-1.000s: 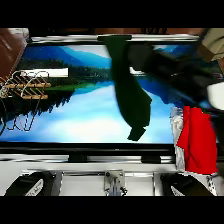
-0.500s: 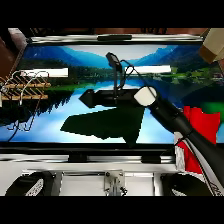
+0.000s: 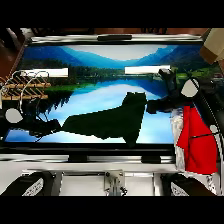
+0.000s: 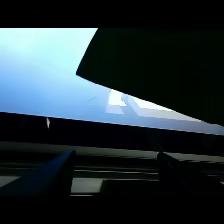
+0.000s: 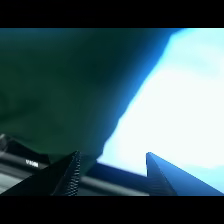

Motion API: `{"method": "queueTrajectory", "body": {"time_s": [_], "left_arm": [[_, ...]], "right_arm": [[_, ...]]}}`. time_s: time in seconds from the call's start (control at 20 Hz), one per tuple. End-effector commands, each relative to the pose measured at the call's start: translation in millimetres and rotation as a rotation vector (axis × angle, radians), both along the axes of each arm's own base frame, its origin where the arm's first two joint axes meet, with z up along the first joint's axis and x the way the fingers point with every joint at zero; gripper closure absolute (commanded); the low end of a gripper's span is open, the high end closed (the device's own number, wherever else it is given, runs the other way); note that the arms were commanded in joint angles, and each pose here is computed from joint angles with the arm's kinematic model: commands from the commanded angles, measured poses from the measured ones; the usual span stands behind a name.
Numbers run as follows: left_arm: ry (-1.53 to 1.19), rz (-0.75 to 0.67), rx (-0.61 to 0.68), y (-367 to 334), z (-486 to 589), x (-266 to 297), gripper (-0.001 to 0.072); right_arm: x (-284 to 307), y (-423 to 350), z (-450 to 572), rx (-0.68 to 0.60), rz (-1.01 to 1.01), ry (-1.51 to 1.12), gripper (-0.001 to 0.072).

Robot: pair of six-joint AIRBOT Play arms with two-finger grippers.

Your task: Fold the shirts.

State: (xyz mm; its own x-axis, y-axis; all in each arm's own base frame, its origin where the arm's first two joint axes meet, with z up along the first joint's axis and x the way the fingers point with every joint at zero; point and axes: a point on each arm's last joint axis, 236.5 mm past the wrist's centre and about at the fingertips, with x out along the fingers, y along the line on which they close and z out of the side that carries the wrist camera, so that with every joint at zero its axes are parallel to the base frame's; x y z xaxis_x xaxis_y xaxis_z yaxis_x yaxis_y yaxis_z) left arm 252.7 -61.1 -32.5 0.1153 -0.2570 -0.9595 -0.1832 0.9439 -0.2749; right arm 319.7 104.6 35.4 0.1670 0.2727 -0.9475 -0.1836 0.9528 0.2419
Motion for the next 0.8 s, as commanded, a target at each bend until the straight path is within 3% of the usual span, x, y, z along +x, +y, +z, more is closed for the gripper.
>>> {"method": "queueTrajectory", "body": {"time_s": [0.0,0.15,0.6,0.65,0.7,0.75], "left_arm": [[0.042,0.049,-0.123,-3,-27,13,0.0092],[0.103,0.065,-0.184,-1,-51,16,0.0092],[-0.036,0.127,-0.143,3,-75,63,0.0107],[-0.02,0.128,-0.144,3,-80,61,0.0136],[-0.008,0.129,-0.146,3,-83,59,0.0283],[-0.001,0.137,-0.148,2,-84,58,0.039]], "right_arm": [[-34,-8,-34,0.121,-0.083,0.168,0.0191],[-51,-1,-53,0.149,-0.086,0.226,0.0191],[-73,-4,-78,0.132,-0.124,0.303,0.0189],[-76,-5,-84,0.131,-0.131,0.31,0.0188],[-78,-5,-90,0.13,-0.148,0.316,0.0135],[-77,-5,-97,0.135,-0.169,0.307,0.0135]]}}
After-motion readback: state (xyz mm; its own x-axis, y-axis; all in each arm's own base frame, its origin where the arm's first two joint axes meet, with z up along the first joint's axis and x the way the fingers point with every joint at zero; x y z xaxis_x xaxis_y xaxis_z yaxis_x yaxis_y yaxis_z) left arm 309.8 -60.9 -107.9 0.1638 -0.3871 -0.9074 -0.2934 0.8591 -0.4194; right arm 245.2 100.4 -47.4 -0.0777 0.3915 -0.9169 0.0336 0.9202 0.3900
